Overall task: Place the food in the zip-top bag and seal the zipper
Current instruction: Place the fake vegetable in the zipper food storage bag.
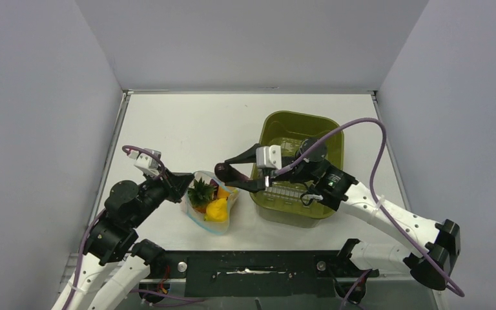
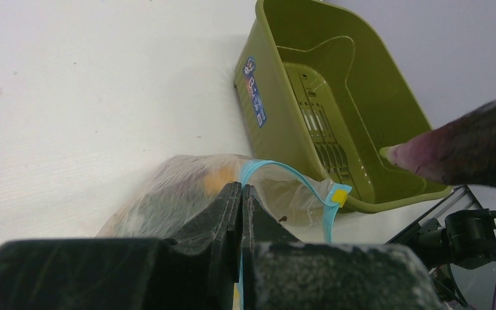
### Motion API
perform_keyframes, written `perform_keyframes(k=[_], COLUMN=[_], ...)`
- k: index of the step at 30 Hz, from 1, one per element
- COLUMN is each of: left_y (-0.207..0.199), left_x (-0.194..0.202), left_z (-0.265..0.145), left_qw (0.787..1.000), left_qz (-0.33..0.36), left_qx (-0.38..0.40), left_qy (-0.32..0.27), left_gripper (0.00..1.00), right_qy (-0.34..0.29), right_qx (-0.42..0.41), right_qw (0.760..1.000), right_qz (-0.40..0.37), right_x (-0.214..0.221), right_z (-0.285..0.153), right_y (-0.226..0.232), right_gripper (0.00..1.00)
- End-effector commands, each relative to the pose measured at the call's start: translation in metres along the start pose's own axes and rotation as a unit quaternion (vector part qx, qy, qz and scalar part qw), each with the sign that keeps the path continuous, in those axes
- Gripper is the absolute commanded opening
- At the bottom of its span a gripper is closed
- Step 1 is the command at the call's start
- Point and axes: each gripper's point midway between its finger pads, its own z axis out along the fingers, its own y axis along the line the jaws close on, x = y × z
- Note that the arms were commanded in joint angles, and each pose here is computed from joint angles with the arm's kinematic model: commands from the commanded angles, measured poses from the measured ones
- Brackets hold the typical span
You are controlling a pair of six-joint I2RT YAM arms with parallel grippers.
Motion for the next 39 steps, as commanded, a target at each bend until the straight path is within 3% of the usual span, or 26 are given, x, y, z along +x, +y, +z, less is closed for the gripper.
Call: perform_keyframes(k=[1, 9, 23, 31, 39], left_y=[-0.017, -0.02, -0.022, -0.027, -0.028], left_x=[-0.02, -0.021, -0.021, -0.015, -0.019], left_z=[-0.003, -0.007, -0.008, -0.007, -0.015], left_qw=[0.999, 0.998, 0.998, 0.997, 0.997], left_qz=[-0.003, -0.006, -0.007, -0.01, 0.002], left_qx=[0.036, 0.043, 0.051, 0.065, 0.07], left_qy=[-0.035, -0.041, -0.046, -0.028, -0.039], left_gripper=[0.0, 0.0, 0.0, 0.0, 0.0], right_qy=[-0.074, -0.115, -0.122, -0.076, 0.03], right_qx=[-0.059, -0.13, -0.192, -0.208, -0.208], right_qw=[0.992, 0.98, 0.968, 0.967, 0.968], right_qz=[-0.087, -0.1, -0.11, -0.123, -0.139], right_x=[-0.042, -0.046, -0.025, 0.017, 0.075], right_z=[0.026, 0.061, 0.092, 0.101, 0.081], right_y=[0.014, 0.044, 0.075, 0.076, 0.072], right_gripper=[0.26, 0.26, 0.26, 0.27, 0.27])
